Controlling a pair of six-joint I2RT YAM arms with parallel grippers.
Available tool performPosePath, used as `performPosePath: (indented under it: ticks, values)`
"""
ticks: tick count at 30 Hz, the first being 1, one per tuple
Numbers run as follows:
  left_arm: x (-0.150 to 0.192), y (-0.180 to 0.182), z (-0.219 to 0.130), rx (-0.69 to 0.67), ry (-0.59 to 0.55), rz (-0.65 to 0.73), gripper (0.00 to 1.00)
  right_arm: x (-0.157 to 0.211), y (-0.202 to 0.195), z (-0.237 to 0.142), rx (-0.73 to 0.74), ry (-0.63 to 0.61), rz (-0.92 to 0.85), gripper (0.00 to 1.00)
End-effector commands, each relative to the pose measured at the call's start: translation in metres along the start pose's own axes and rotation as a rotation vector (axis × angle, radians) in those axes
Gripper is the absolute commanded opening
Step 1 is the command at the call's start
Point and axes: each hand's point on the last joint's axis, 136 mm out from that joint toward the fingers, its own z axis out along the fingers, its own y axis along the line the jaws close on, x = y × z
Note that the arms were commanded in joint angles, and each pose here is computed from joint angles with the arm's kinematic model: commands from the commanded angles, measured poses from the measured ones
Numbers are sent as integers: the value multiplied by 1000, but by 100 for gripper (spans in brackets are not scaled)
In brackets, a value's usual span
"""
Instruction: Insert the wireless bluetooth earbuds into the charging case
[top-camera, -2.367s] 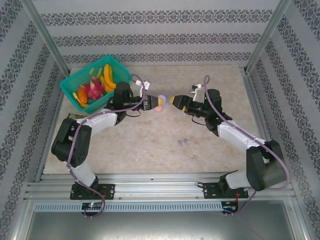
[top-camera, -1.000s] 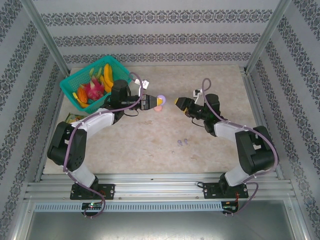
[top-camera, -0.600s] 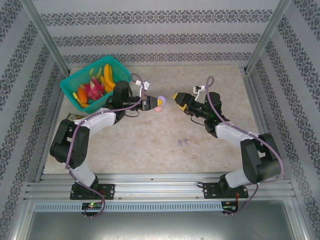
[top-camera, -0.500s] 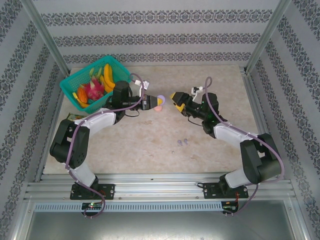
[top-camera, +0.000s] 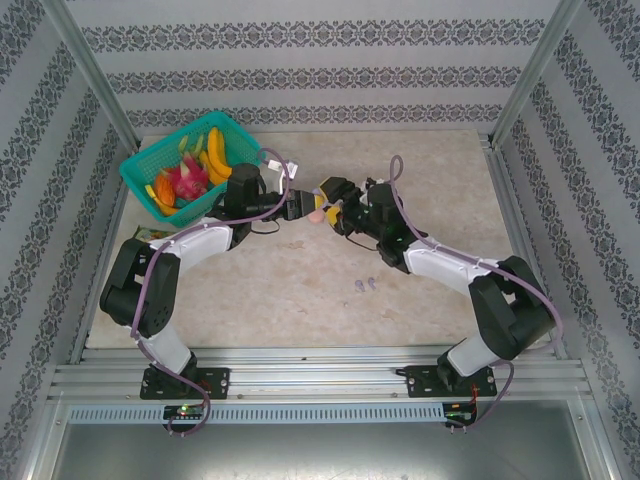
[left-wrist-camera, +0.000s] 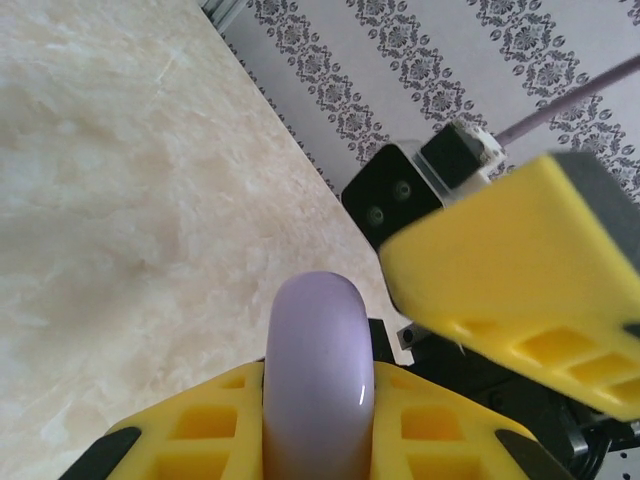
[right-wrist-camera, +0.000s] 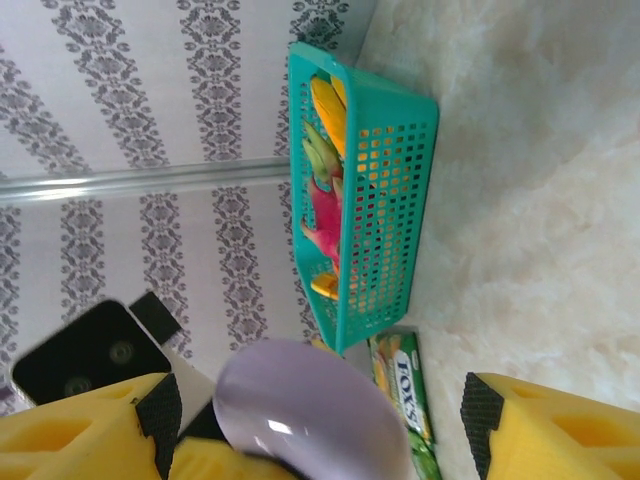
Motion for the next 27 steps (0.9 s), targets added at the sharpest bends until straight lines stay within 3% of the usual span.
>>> performPosePath:
  ticks: [1,10,18,22,27]
  values:
    - [-1,-15,-2,18,-1,62,11,-3,4,12,3,-33,36,76]
    - [0,-18,-2,9,10,82,11,3,9,21,-8,-17,36,66]
    - [1,-14,0,-7,17,79,12,2,8,19,-13,-17,37,46]
    - [1,-13,-1,-13,18,80,18,1,9,19,-18,-17,37,42]
    - [1,-13,-1,-19,18,81,31,-4,10,16,-22,-27,38,39]
